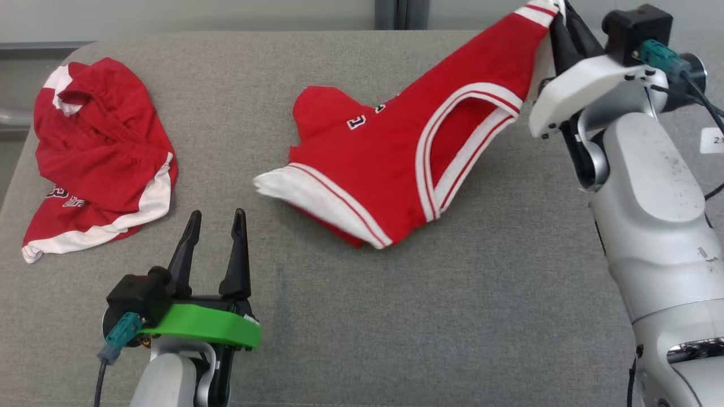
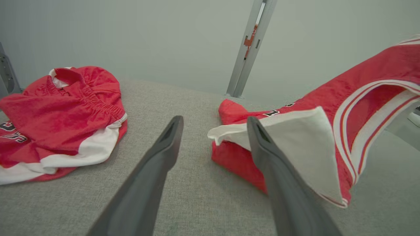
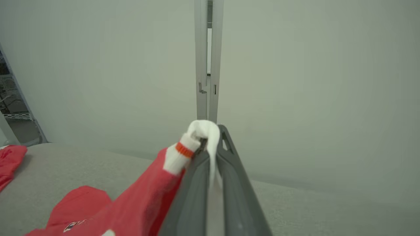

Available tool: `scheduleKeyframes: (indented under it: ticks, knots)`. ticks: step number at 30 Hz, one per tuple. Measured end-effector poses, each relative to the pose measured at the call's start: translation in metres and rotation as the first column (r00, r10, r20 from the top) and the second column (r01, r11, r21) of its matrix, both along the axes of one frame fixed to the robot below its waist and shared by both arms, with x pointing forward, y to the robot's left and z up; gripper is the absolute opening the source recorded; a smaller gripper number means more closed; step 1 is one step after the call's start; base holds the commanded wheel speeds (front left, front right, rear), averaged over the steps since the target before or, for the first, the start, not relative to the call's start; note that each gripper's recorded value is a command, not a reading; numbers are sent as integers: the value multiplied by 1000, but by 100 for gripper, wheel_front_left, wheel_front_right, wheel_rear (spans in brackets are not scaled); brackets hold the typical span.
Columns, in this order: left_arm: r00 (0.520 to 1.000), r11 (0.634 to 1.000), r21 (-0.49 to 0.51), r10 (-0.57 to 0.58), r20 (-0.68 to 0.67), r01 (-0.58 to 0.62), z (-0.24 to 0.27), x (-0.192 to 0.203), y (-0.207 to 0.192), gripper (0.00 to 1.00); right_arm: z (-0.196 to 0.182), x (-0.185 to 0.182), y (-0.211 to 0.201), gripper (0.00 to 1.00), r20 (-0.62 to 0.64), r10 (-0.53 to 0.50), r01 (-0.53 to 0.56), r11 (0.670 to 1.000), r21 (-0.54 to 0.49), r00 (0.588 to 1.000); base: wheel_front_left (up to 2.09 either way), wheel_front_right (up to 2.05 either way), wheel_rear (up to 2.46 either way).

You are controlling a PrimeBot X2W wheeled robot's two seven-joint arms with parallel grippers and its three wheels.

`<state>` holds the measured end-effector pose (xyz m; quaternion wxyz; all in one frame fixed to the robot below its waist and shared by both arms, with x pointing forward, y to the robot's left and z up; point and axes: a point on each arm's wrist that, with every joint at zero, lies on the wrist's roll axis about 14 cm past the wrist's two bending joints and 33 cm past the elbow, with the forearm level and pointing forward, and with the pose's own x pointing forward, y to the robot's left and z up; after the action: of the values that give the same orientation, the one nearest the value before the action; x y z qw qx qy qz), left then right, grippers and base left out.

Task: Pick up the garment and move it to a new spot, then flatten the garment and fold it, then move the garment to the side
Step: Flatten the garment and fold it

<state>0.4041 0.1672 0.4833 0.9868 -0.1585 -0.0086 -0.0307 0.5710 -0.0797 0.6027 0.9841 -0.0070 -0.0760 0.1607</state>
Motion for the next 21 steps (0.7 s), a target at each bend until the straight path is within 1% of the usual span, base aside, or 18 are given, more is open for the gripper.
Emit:
scheduleKeyframes:
  ticks: [2,5,8,11,15,16,21]
  knots:
    - [1000,1000,1,-10,-5,10,-3,5,-3,100,-19,6,-22,0,-34,-59,58,998,-18,998,0,0,0]
    - [1000,1000,5,-23,-13,23,-6,10,-7,100,-36,14,-50,0,-49,-130,126,990,-65,990,0,0,0]
    - [999,999,10,-31,-15,31,-8,14,-9,100,-35,24,-72,0,-33,-189,184,978,-100,981,0,0,0]
    - [1000,1000,16,-24,-15,24,-7,14,-5,100,-29,36,-78,0,-9,-210,207,969,-134,978,0,0,0]
    - [1000,1000,22,-13,-15,14,-7,13,0,100,-52,46,-74,0,-88,-219,199,961,-192,972,0,0,0]
    - [1000,1000,24,-9,-15,10,-7,13,1,100,-62,48,-73,100,-126,-221,192,959,-206,967,0,0,0]
    - [1000,999,32,-3,-14,3,-7,14,4,100,-101,46,-64,100,-256,-215,148,955,-258,943,0,0,0]
